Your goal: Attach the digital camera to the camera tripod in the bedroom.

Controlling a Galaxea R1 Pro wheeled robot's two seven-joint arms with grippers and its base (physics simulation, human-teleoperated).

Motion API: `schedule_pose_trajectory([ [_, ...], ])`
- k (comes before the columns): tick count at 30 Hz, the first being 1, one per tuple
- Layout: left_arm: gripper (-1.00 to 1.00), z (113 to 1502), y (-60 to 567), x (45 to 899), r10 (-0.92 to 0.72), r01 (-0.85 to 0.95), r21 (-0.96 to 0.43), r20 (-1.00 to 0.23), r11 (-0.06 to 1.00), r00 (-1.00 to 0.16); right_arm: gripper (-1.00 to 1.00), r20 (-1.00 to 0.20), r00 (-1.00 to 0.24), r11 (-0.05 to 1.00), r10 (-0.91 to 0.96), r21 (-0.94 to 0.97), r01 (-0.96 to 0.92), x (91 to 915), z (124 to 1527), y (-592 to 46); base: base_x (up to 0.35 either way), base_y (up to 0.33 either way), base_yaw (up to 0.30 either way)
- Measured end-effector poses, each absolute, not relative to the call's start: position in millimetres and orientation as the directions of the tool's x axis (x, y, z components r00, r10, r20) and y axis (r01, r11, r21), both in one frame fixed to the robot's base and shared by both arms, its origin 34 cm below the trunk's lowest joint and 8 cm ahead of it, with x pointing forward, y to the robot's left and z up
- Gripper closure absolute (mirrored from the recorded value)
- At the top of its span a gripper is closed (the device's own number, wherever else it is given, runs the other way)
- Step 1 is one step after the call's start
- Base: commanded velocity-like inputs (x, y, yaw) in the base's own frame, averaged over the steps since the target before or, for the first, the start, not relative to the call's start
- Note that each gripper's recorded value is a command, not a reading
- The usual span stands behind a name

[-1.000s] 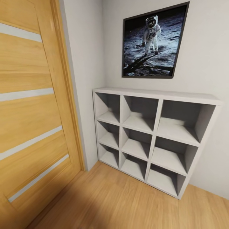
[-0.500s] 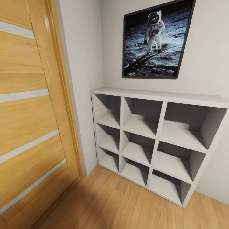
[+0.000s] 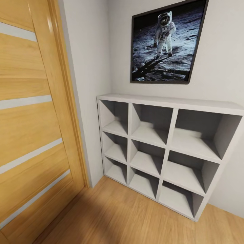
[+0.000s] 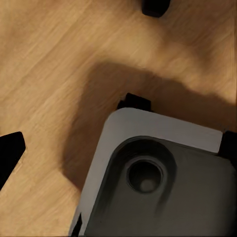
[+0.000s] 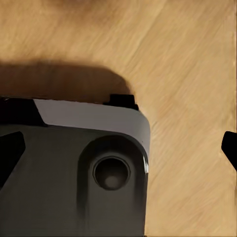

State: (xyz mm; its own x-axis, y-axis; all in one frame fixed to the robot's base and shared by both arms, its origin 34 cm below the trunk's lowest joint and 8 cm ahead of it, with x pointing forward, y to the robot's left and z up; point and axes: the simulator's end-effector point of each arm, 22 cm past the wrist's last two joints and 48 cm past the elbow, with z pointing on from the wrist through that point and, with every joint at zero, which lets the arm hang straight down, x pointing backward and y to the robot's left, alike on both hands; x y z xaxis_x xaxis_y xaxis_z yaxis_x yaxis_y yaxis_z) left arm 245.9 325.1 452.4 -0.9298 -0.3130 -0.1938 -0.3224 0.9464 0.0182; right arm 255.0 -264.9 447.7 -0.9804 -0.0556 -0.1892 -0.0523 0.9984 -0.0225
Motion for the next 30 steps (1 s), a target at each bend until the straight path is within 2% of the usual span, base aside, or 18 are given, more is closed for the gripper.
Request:
schedule_pose_trajectory([
  [9,-1.0,511.5,349.6,389.0,-0.276,-0.276,-0.033,-0.24,0.961,-0.931,-1.0,-0.393,-0.918,0.998,-0.05,-0.042,-0.036,451.3,522.2,-260.7,0.0,0.0,0.0],
  [12,-1.0,557.4,343.5,479.6,-0.266,-0.254,-0.079,-0.316,0.964,-0.911,-1.0,-0.516,-0.856,0.998,-0.043,-0.052,-0.02,557.9,582.9,-260.9,0.0,0.0,0.0],
  [15,-1.0,601.5,334.2,555.3,-0.269,-0.239,-0.123,-0.393,0.963,-0.879,-1.0,-0.585,-0.81,0.999,-0.039,-0.052,-0.01,629.3,630.5,-260.9,0.0,0.0,0.0],
  [21,-1.0,660.4,296.0,642.7,-0.275,-0.201,-0.202,-0.472,0.959,-0.838,-1.0,-0.648,-0.761,0.999,-0.033,-0.044,-0.006,693.3,681.9,-256.4,0.0,0.0,0.0],
  [27,-1.0,694.4,230.8,681.7,-0.265,-0.14,-0.271,-0.513,0.953,-0.816,-1.0,-0.668,-0.743,1.0,-0.029,-0.017,-0.023,713.3,701.7,-236.1,0.0,0.0,0.0],
  [30,-1.0,700.0,219.5,687.0,-0.257,-0.133,-0.263,-0.523,0.956,-0.813,-1.0,-0.667,-0.744,1.0,-0.028,-0.011,-0.028,714.4,702.3,-231.0,0.0,0.0,0.0],
])
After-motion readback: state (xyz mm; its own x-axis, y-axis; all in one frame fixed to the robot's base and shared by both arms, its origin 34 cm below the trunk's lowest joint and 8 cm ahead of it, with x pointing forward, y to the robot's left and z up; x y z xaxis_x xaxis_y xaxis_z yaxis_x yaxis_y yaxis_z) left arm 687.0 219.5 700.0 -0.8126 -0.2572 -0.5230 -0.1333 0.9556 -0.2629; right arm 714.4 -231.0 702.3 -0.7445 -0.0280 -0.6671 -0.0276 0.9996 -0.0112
